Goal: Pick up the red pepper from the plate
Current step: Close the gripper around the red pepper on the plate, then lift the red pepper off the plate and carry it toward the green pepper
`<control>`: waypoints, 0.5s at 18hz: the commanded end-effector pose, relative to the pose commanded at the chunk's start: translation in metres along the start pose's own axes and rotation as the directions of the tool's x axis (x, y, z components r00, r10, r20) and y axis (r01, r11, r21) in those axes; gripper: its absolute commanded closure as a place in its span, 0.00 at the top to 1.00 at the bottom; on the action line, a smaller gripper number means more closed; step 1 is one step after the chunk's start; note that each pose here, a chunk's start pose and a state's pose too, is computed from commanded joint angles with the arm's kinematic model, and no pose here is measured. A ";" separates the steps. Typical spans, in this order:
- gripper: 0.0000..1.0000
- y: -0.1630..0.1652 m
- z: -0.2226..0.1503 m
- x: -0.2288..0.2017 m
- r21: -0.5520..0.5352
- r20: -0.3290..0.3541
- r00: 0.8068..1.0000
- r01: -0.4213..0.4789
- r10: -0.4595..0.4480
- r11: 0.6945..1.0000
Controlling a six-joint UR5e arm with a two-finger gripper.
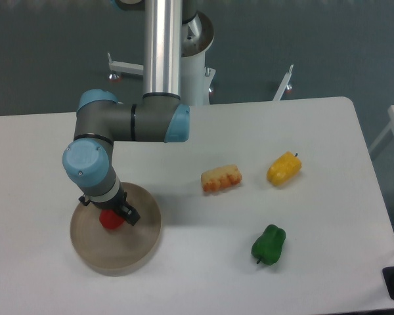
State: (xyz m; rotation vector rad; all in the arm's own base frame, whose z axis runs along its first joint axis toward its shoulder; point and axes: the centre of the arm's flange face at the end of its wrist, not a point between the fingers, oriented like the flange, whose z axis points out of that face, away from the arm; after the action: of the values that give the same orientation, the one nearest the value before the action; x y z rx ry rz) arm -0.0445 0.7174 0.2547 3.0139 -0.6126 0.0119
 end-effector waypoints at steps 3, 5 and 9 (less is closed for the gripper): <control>0.66 0.000 -0.001 0.000 0.003 0.001 1.000 -0.005 0.005 1.000; 0.59 0.001 -0.004 -0.001 0.006 0.002 1.000 -0.004 0.004 1.000; 0.55 0.000 -0.009 -0.001 0.013 0.008 1.000 -0.007 0.007 1.000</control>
State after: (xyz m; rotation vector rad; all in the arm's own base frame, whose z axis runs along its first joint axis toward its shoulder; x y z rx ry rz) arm -0.0456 0.7179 0.2640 3.0258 -0.6268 0.0043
